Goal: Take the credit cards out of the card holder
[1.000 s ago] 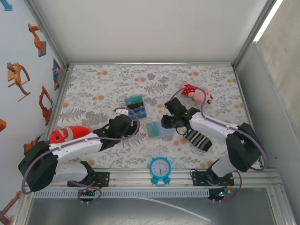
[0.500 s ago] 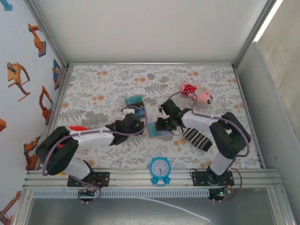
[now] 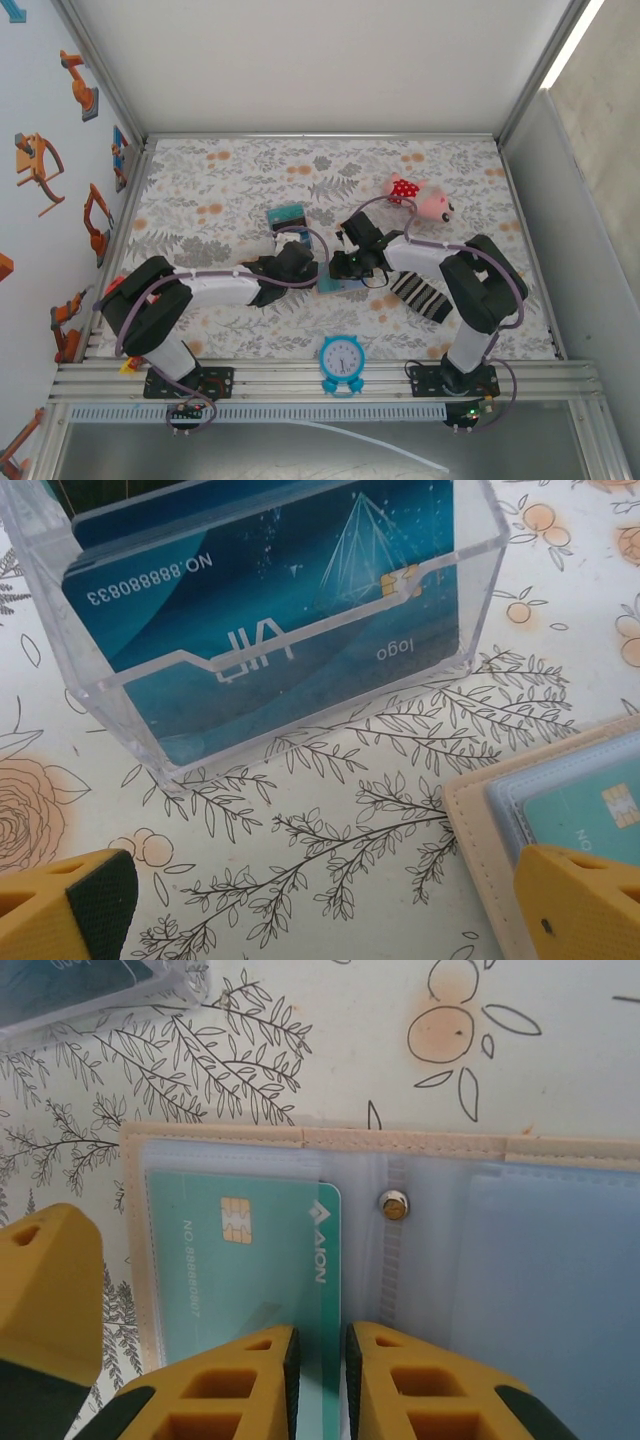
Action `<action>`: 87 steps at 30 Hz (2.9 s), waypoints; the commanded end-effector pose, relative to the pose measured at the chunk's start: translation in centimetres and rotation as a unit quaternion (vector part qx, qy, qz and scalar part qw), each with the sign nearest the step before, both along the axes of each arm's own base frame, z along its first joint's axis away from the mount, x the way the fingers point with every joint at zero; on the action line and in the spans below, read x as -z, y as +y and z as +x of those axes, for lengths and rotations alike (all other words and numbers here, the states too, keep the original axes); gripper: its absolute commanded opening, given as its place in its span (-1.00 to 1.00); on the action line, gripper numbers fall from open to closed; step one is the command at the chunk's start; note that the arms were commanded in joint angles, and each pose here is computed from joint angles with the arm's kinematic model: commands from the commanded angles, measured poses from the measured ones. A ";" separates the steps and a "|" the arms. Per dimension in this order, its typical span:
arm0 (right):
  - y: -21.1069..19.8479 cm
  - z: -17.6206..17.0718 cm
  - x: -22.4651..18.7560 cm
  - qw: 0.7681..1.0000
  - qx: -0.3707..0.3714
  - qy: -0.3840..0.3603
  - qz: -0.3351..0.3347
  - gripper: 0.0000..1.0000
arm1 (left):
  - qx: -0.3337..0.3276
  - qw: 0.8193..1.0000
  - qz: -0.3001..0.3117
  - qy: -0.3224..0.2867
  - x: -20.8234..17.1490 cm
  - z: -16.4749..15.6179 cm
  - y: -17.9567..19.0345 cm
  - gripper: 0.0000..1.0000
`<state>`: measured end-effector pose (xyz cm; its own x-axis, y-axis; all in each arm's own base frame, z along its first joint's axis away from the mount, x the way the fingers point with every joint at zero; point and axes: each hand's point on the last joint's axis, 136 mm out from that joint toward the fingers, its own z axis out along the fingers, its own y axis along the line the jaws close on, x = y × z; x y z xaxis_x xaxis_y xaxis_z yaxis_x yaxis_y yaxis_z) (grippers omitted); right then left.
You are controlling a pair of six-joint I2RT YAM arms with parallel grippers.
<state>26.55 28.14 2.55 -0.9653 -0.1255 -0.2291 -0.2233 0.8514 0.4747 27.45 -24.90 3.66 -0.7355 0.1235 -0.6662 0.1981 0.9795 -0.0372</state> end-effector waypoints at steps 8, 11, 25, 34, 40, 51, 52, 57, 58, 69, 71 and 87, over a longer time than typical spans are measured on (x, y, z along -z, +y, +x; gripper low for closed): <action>1.3 0.4 -1.1 0.996 0.015 0.018 0.087 -0.65 | -0.015 0.999 0.027 0.026 1.4 -0.5 0.4 0.94; 1.6 0.4 -1.6 0.993 0.015 0.020 0.117 -0.65 | -0.015 0.999 0.037 0.033 1.8 -0.6 0.6 0.94; 1.8 0.8 -2.1 0.977 0.038 0.037 0.205 -0.79 | -0.011 0.997 0.063 0.037 2.0 -0.9 0.6 0.94; 1.4 0.7 -2.4 0.974 0.042 0.032 0.220 -1.00 | -0.009 0.997 0.066 0.032 1.6 -0.9 0.4 0.94; 1.6 0.3 -2.7 0.971 0.034 0.035 0.234 -0.84 | -0.007 0.997 0.067 0.033 1.8 -0.8 0.0 0.94; 2.1 0.4 -1.9 0.966 0.036 0.049 0.252 -0.76 | 0.001 0.997 0.065 0.031 1.5 -0.7 -0.6 0.94; 2.2 0.4 -1.8 0.966 0.036 0.050 0.252 -0.75 | 0.001 0.997 0.066 0.031 1.5 -0.7 -0.6 0.94; 2.1 0.3 -1.7 0.966 0.036 0.052 0.250 -0.83 | 0.001 0.997 0.066 0.032 1.5 -0.7 -0.7 0.94; 2.0 0.2 -1.7 0.966 0.037 0.050 0.249 -0.88 | 0.001 0.997 0.066 0.031 1.4 -0.6 -0.7 0.94; 0.8 0.8 -2.3 0.969 0.056 0.026 0.240 -1.00 | -0.010 0.996 0.081 0.023 1.0 -0.7 0.3 0.94; 0.3 1.0 -2.2 0.970 0.062 0.022 0.234 -1.00 | -0.011 0.996 0.082 0.022 0.9 -0.7 0.4 0.94; -2.5 1.4 -2.0 0.976 0.090 0.007 0.196 -1.00 | -0.001 0.996 0.085 0.011 0.3 -0.3 0.2 0.94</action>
